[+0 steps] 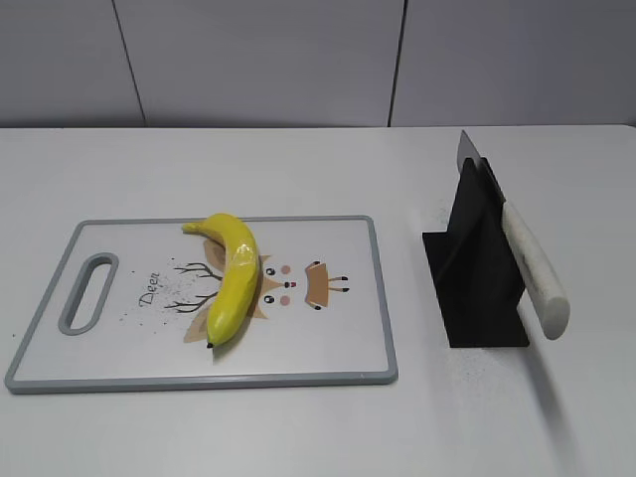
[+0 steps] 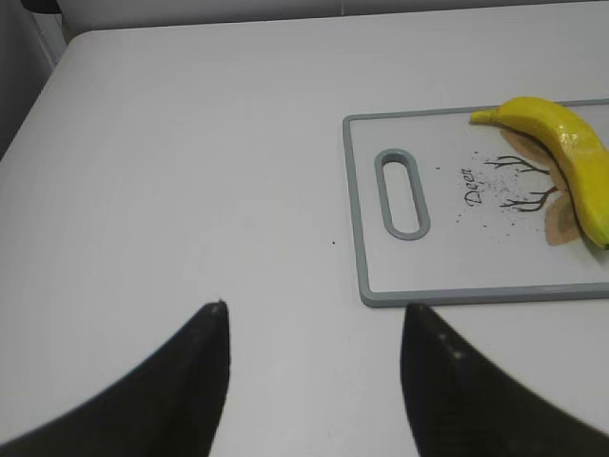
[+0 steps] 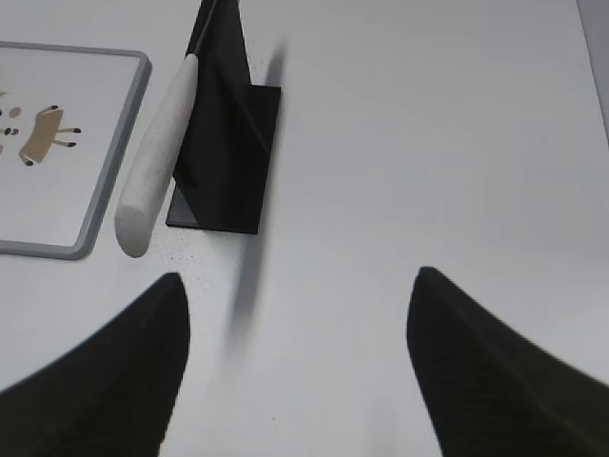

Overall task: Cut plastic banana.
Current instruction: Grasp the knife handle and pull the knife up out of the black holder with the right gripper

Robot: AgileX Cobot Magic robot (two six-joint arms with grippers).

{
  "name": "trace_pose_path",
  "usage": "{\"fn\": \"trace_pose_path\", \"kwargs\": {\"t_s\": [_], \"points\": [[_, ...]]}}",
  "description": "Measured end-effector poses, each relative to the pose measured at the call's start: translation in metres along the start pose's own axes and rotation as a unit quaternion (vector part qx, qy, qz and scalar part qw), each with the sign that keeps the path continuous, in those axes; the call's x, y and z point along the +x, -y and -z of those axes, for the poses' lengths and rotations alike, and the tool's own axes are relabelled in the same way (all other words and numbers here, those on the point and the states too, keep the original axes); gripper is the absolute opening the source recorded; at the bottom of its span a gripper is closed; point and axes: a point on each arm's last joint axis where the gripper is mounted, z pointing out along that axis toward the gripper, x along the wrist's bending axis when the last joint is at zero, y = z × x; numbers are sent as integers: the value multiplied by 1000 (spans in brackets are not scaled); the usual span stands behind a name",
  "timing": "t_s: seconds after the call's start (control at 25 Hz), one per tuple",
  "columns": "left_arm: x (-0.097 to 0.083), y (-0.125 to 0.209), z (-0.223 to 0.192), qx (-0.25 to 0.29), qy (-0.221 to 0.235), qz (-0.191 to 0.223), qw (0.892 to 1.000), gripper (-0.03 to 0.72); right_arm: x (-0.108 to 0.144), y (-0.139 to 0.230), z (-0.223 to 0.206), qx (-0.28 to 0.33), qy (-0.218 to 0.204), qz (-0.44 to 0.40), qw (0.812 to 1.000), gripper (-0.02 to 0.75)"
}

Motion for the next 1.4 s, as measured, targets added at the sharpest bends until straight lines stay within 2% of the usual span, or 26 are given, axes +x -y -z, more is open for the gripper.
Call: {"fn": "trace_pose_path", "kwargs": {"t_s": [0.36, 0.64, 0.8, 0.96, 1.12, 1.28, 1.4], "points": [[0, 0, 0, 0, 0, 0, 1000, 549, 4, -48, -48, 97, -22, -17, 995, 541], [0, 0, 0, 0, 0, 0, 1000, 543, 49, -70, -96, 178, -75, 22, 981, 541], [0, 0, 0, 0, 0, 0, 1000, 533, 67, -84, -125, 234, -68, 31, 969, 540], [0, 0, 0, 0, 0, 0, 1000, 532, 73, -88, -157, 284, -47, 27, 957, 540], [0, 0, 0, 0, 0, 0, 1000, 532, 73, -74, -187, 344, -19, 21, 938, 540], [0, 0, 0, 0, 0, 0, 1000, 532, 76, -58, -214, 392, -9, 16, 920, 538], [0, 0, 0, 0, 0, 0, 1000, 525, 77, -49, -228, 415, -3, 15, 910, 497]]}}
